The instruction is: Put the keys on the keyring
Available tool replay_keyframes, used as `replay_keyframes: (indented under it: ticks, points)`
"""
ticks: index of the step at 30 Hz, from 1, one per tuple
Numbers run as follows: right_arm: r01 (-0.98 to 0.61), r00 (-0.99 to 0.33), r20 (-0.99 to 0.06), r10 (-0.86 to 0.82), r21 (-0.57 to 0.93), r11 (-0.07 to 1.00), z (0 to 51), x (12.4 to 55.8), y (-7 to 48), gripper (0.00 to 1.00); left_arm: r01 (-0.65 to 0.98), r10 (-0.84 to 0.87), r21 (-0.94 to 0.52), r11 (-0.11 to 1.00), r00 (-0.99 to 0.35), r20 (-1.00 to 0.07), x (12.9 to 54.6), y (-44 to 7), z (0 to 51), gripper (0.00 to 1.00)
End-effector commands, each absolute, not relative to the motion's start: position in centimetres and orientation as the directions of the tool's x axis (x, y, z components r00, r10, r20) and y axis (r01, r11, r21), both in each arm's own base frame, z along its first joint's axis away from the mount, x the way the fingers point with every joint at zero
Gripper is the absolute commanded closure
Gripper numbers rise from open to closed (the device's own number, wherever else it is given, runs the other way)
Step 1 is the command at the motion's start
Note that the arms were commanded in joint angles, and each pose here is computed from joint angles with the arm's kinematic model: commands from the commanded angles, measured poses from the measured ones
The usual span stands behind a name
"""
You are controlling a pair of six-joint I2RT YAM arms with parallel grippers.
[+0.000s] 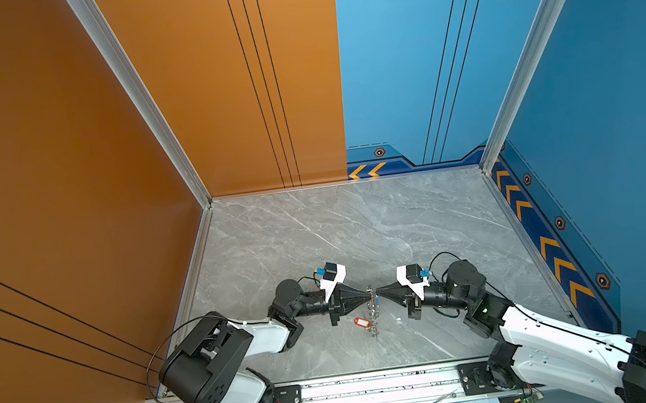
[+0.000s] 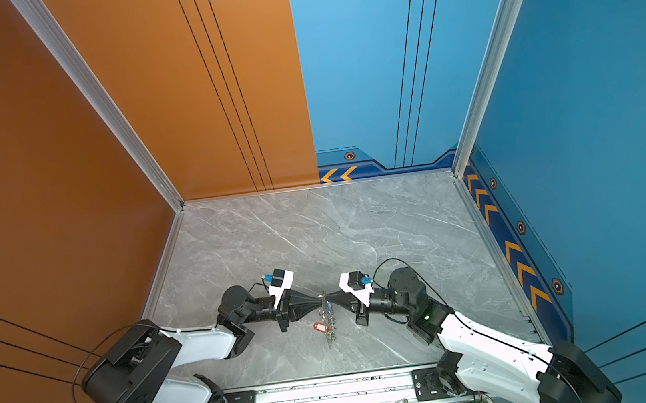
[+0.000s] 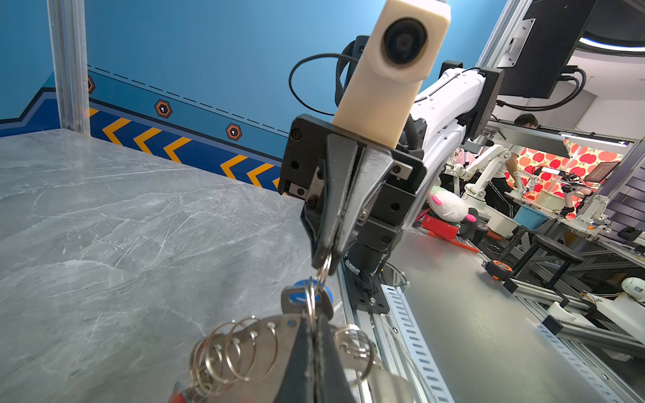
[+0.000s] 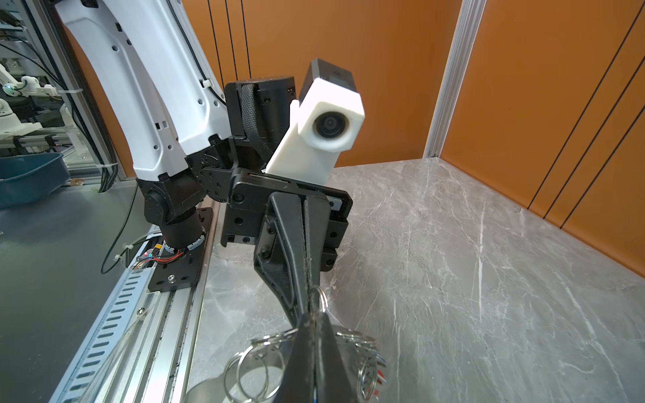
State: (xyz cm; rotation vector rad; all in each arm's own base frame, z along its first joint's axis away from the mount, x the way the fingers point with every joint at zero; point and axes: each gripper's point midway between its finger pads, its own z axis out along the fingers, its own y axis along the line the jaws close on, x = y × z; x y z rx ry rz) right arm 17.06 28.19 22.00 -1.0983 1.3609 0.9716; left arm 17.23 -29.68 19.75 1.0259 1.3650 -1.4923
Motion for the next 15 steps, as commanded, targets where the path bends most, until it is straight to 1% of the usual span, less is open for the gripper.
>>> replay_keyframes:
  ticks: [1, 6, 11, 15]
  points:
    - [-0.962, 0.034, -0.992, -0.121, -0.066, 0.265, 21.2, 17.3, 28.2, 1.0, 0.962, -0.076, -0.252, -0.104, -0.26, -0.963, 16.4, -30.1, 21.1, 1.0]
    - [-0.949, 0.051, -0.983, -0.179, -0.104, 0.299, 20.1, 17.6, 28.1, 1.0, 0.963, -0.08, -0.247, -0.108, -0.256, -0.963, 16.3, -30.0, 21.3, 1.0]
    - [-0.935, 0.064, -0.981, -0.181, -0.122, 0.332, 20.2, 17.8, 27.5, 1.0, 0.966, -0.089, -0.239, -0.096, -0.247, -0.965, 16.3, -29.8, 21.5, 1.0]
    - [-0.933, 0.059, -0.981, -0.187, -0.121, 0.34, 20.0, 17.8, 27.2, 1.0, 0.967, -0.091, -0.239, -0.091, -0.247, -0.965, 16.4, -29.7, 21.6, 1.0]
